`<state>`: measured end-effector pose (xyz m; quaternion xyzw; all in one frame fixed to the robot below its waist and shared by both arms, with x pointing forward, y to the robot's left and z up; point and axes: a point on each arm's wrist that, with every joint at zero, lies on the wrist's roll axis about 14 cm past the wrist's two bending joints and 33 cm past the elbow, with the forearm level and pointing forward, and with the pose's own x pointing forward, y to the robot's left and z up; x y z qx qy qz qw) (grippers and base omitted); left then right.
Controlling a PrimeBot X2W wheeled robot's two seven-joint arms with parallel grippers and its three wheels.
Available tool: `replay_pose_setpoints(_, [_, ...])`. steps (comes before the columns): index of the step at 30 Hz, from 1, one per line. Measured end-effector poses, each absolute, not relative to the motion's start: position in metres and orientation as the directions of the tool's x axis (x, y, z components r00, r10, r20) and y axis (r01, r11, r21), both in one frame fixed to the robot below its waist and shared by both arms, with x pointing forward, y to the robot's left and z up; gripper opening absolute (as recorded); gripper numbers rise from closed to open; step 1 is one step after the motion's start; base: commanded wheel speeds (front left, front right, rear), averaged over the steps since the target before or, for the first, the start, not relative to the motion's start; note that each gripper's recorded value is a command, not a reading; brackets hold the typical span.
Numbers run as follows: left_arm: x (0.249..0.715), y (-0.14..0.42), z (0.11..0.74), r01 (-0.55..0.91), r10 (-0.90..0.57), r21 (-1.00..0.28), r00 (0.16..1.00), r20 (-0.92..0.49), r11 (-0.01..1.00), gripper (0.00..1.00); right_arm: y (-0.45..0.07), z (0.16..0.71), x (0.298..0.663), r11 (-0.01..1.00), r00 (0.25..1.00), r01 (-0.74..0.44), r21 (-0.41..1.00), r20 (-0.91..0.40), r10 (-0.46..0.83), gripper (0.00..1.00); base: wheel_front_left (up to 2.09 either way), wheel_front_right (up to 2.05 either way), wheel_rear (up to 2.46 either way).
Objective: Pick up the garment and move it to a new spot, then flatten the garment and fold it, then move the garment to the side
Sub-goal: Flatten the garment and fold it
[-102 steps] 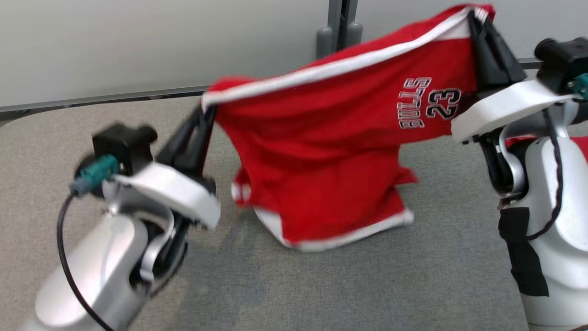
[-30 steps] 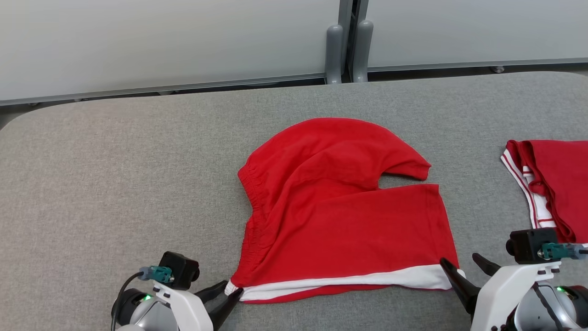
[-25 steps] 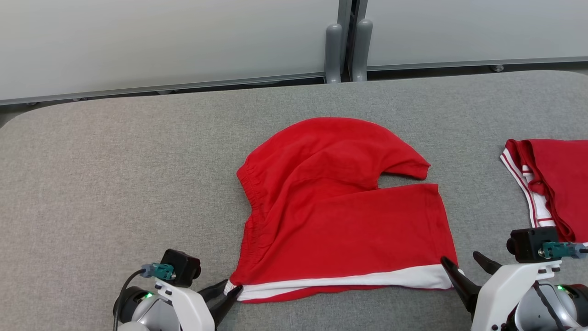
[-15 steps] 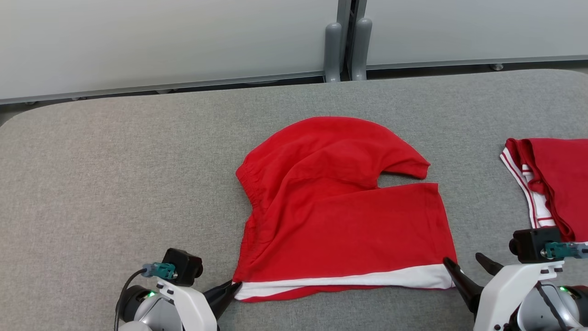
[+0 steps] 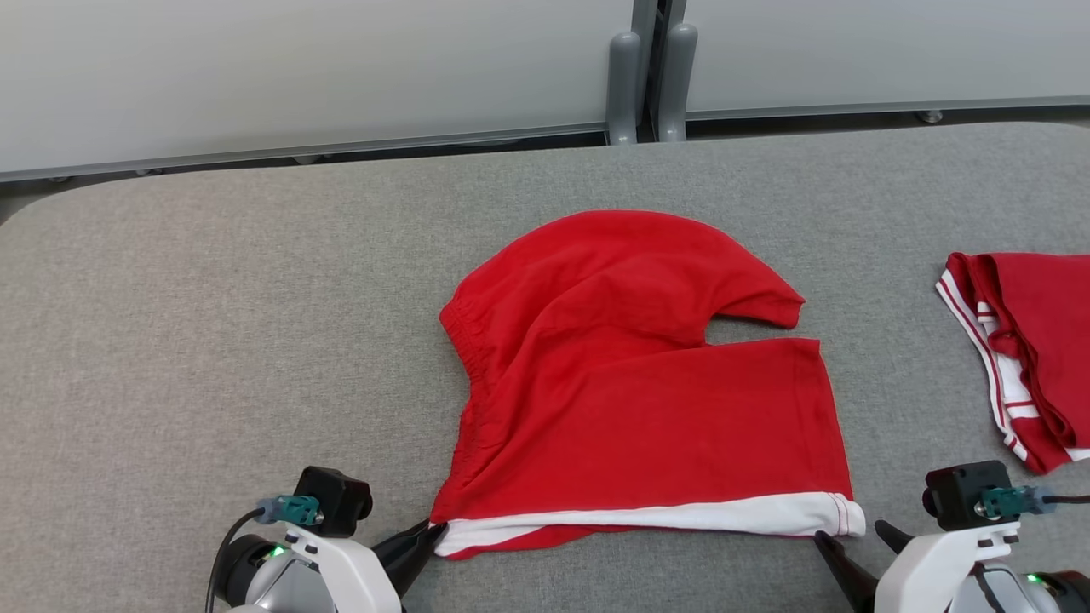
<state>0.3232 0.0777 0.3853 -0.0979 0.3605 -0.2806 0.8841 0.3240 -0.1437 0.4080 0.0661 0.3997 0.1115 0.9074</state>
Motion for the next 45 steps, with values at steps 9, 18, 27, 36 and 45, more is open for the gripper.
replay_pose_setpoints(9, [0.325, 0.076, 0.384, 0.429, -0.571, -0.379, 0.577, -0.583, 0.82, 0.0, -0.142, 0.398, 0.339, 0.971, 0.665, -0.137, 0.195, -0.709, 0.236, 0.95, 0.0, 0.0, 0.0])
replay_pose_setpoints(18, [0.324, 0.078, 0.385, 0.422, -0.565, -0.377, 0.581, -0.585, 0.825, 0.0, -0.141, 0.39, 0.34, 0.971, 0.647, -0.129, 0.199, -0.725, 0.235, 0.45, 0.0, 0.0, 0.0])
replay_pose_setpoints(27, [0.323, 0.077, 0.387, 0.422, -0.567, -0.379, 0.586, -0.579, 0.824, 0.0, -0.147, 0.391, 0.332, 0.975, 0.638, -0.112, 0.192, -0.739, 0.219, 0.39, 0.0, 0.0, 0.0])
replay_pose_setpoints(36, [0.324, 0.078, 0.389, 0.421, -0.563, -0.375, 0.59, -0.579, 0.826, 0.0, -0.146, 0.39, 0.33, 0.974, 0.634, -0.106, 0.201, -0.741, 0.222, 0.0, 0.0, 0.0, 0.0])
replay_pose_setpoints(45, [0.335, 0.076, 0.411, 0.441, -0.579, -0.377, 0.655, -0.486, 0.815, 0.0, -0.144, 0.419, 0.347, 0.959, 0.734, -0.101, 0.265, -0.631, 0.252, 0.0, 0.0, 0.0, 0.0])
